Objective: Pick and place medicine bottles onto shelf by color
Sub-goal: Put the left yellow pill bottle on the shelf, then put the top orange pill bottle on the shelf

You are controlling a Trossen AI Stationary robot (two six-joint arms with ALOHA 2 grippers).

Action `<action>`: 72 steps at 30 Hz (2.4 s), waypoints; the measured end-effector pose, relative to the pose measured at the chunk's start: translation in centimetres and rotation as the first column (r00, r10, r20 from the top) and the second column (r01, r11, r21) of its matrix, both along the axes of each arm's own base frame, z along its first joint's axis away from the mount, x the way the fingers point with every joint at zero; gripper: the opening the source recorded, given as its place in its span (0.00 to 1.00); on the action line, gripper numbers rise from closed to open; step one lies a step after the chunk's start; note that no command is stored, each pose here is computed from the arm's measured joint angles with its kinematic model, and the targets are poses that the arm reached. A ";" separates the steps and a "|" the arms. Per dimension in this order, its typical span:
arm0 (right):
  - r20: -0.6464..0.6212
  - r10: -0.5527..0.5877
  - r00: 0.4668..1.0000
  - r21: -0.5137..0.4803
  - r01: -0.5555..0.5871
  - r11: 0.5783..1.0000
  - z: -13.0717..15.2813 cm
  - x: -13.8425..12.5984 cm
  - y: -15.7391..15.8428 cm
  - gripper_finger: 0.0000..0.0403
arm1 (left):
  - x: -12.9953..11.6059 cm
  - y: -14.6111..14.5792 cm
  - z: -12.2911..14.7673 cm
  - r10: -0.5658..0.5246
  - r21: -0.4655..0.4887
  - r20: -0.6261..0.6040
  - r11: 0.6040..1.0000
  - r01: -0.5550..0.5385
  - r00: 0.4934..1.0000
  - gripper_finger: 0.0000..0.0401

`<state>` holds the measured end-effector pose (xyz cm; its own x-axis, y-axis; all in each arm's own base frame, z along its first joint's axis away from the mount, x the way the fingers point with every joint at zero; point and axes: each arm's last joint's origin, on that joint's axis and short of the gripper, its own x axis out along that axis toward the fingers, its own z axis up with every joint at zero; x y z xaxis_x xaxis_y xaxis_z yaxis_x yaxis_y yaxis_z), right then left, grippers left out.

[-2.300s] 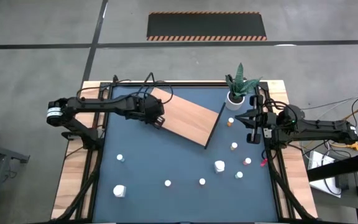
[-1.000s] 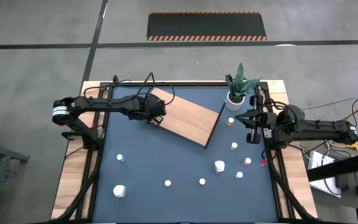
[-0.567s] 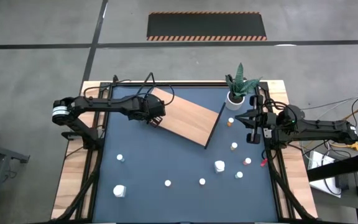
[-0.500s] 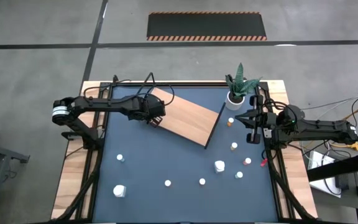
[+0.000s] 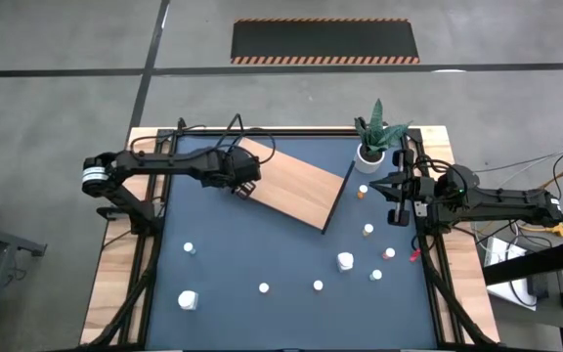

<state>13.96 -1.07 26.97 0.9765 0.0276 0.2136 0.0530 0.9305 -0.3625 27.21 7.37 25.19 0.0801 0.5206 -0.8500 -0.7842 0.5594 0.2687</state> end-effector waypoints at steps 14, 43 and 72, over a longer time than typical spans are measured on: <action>0.002 -0.004 1.000 -0.015 0.004 1.000 0.0 0.0 0.0 0.02 | 3.5 -7.9 6.1 -0.360 0.218 0.338 0.929 0.300 0.869 0.02; -0.028 0.160 0.987 0.240 -0.149 0.959 0.5 1.2 0.4 0.18 | 2.3 -18.9 1.6 -0.868 0.489 0.081 0.463 0.739 0.489 0.03; -0.941 0.146 0.306 0.317 0.642 0.698 4.3 4.5 1.4 0.19 | -4.0 -17.2 2.4 -0.900 0.498 0.052 0.398 0.770 0.432 0.03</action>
<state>18.44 0.36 31.25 0.4663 0.0116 -0.8845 0.3593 0.9112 0.2014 23.22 -9.81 27.64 0.8342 0.2844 -0.4726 -0.0339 0.8817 0.4707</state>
